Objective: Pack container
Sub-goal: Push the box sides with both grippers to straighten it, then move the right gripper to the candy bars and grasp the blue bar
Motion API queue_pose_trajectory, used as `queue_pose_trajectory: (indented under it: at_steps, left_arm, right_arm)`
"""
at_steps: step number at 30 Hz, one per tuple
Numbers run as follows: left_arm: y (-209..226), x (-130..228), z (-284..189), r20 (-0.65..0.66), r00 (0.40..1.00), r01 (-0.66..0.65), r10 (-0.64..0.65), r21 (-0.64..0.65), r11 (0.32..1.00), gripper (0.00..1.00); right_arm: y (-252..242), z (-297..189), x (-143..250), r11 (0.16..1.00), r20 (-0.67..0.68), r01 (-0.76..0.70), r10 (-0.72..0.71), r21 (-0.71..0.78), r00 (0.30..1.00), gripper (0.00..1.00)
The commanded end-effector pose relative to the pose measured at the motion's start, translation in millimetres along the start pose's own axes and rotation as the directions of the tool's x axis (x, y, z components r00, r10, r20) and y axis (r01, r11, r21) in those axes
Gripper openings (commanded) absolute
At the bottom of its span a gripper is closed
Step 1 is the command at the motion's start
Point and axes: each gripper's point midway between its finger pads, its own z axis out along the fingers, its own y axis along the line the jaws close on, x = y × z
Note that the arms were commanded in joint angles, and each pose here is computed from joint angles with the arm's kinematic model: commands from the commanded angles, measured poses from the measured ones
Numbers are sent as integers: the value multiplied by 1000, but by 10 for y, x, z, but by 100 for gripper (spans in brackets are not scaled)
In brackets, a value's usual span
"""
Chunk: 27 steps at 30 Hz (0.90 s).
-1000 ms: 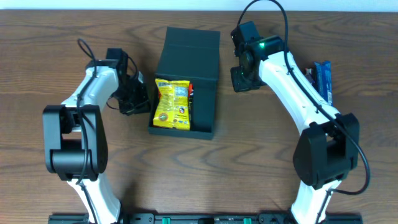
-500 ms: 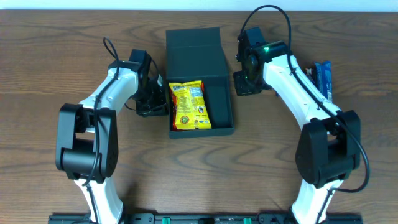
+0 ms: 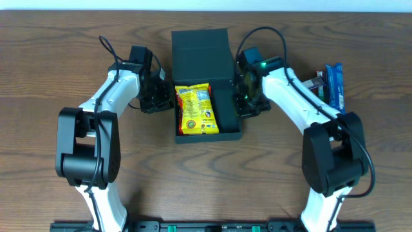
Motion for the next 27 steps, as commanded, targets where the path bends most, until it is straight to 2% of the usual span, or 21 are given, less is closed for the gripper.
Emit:
queue_pose_trajectory:
  at_steps: [1, 9, 13, 17, 22, 24, 25, 26, 27]
  left_arm:
    - [-30, -2, -56, 12, 1000, 1, -1, 8, 1000, 6]
    - [-29, -1, -56, 11, 1000, 1, -1, 8, 1000, 6]
    - [-15, 4, -58, 9, 1000, 5, -5, 3, 1000, 6]
    - [63, -6, -86, 14, 1000, 16, -16, -34, 999, 6]
    - [124, -33, -172, 20, 1000, 16, -14, -93, 996, 6]
    - [111, -59, -204, 26, 1000, 14, -11, -98, 995, 6]
    - [94, -80, -219, 32, 999, 11, -8, -95, 995, 6]
    - [79, -99, -233, 38, 999, 9, -5, -92, 996, 6]
    - [64, -117, -247, 43, 999, 7, -3, -90, 996, 6]
  right_arm:
    - [176, 54, 63, 998, -26, 47, -48, -50, 998, 1]
    - [144, 56, 62, 998, -24, 54, -54, -27, 998, 1]
    - [-209, -44, -81, 990, 29, 5, -9, 141, 1000, 1]
    - [-613, -411, -383, 970, 159, -115, 82, 215, 984, 1]
    - [-1446, -858, -586, 913, 287, -263, 173, 312, 942, 1]
    - [-1829, -962, -550, 877, 310, -307, 195, 371, 930, 11]
    - [-2025, -997, -511, 858, 317, -334, 215, 390, 924, 20]
    - [-2218, -1015, -463, 845, 321, -361, 241, 394, 916, 22]
    - [-2393, -1028, -406, 832, 324, -390, 271, 394, 906, 32]
